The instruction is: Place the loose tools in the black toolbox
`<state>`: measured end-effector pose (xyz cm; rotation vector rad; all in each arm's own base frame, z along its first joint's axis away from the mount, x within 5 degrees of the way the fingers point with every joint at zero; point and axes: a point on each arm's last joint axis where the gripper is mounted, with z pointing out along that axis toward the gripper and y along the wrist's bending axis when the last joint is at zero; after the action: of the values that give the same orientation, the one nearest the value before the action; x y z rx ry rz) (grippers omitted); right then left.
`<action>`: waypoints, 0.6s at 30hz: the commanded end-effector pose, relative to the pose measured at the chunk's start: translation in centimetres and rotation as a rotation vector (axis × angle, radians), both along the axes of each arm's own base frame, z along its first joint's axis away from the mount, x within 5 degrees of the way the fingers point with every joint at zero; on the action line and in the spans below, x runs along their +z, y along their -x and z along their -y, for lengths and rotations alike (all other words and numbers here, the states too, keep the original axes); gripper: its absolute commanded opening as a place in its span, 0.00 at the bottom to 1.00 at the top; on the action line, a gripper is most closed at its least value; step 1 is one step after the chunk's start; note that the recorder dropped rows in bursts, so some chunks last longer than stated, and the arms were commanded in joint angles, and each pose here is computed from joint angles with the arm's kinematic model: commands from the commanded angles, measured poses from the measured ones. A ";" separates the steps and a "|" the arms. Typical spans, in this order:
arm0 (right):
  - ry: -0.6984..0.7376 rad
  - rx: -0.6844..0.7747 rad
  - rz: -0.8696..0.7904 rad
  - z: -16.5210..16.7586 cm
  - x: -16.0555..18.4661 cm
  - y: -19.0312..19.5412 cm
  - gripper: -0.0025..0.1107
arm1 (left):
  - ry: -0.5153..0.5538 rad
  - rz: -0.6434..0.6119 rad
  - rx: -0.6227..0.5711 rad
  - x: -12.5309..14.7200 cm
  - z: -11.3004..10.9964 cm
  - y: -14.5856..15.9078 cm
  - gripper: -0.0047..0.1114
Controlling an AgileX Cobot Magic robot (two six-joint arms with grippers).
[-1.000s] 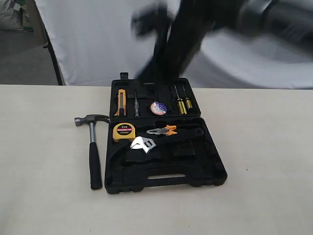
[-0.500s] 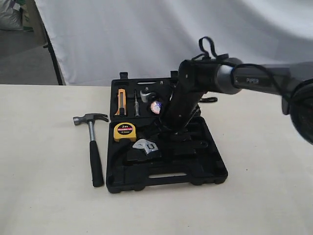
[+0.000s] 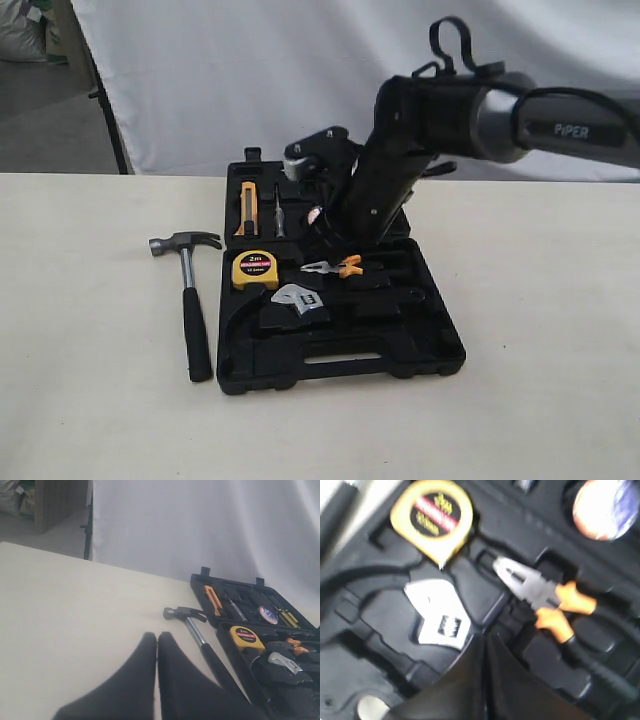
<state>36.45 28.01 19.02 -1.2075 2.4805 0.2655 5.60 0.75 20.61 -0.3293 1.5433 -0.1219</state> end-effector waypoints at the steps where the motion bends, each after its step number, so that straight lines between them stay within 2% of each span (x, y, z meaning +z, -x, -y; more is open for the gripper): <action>1: 0.066 0.015 -0.072 0.3 -4.5 0.3 0.03 | -0.002 0.013 0.026 0.2 -0.1 0.1 0.05; 4: 0.099 0.015 -0.118 0.4 -7.0 0.3 0.03 | -0.002 0.013 0.026 0.2 -0.1 0.1 0.05; 8: 0.111 0.016 -0.133 0.4 -7.8 0.3 0.03 | -0.002 0.013 0.026 0.2 -0.1 0.1 0.05; 14: 0.086 0.016 -0.097 0.4 -5.8 0.3 0.03 | -0.002 0.013 0.026 0.2 -0.1 0.1 0.05; 18: 0.045 0.012 -0.055 0.4 -3.1 0.5 0.03 | -0.002 0.013 0.026 0.2 -0.1 0.1 0.05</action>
<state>36.03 27.71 14.09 -1.2568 2.5862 0.2442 5.60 0.75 20.61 -0.3293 1.5433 -0.1219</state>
